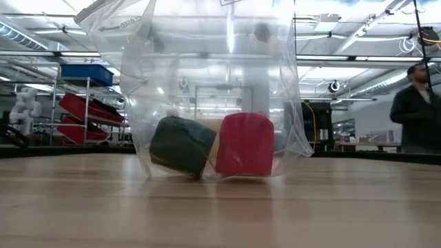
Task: Roll bandage
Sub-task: Close the transparent zip bag
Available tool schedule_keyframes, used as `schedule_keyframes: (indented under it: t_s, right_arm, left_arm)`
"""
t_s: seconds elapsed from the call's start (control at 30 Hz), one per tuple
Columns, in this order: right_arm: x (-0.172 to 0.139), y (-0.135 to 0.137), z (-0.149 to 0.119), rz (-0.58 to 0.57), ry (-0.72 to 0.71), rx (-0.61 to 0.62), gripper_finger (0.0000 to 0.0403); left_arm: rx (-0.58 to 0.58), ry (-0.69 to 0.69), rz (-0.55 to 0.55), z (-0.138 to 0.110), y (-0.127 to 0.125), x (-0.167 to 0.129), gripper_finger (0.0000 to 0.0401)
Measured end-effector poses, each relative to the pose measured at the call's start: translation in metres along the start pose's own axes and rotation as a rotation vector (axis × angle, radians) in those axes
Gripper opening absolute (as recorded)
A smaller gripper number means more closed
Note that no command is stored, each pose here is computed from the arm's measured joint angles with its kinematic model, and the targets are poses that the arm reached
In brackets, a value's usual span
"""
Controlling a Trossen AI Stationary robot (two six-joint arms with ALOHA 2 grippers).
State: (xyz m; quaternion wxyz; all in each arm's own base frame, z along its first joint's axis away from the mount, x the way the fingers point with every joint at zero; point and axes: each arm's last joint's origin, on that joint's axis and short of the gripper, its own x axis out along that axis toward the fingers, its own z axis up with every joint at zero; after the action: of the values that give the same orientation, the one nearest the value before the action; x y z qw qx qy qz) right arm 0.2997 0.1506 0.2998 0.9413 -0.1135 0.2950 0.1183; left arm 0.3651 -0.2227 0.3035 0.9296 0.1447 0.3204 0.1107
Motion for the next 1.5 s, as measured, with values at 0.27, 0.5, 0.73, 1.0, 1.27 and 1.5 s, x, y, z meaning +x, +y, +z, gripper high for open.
schedule_keyframes:
  t_s: [0.27,0.5,0.73,1.0,1.27,1.5]
  right_arm:
    - [0.0,0.0,-0.001,-0.007,0.009,-0.002,0.0001]
    - [0.0,0.0,-0.001,0.003,0.008,0.008,0.0001]
    - [-0.001,0.01,0.001,0.023,-0.016,-0.019,0.0072]
    - [0.01,0.007,0.004,-0.003,-0.058,0.001,0.0177]
    - [0.021,-0.002,0.001,-0.002,-0.037,0.016,0.0139]
    - [0.021,-0.003,0.001,0.041,-0.034,0.023,0.0039]
  left_arm:
    - [0.004,0.022,-0.018,-0.004,-0.003,-0.003,0.0036]
    - [-0.005,0.036,-0.012,-0.005,-0.003,-0.003,0.0036]
    - [-0.005,0.035,-0.01,-0.005,-0.003,-0.003,0.0036]
    - [-0.012,0.029,-0.008,-0.005,-0.002,-0.003,0.0036]
    - [-0.013,0.028,-0.003,-0.005,-0.002,-0.003,0.0036]
    - [-0.012,0.03,-0.003,-0.005,-0.002,-0.003,0.0036]
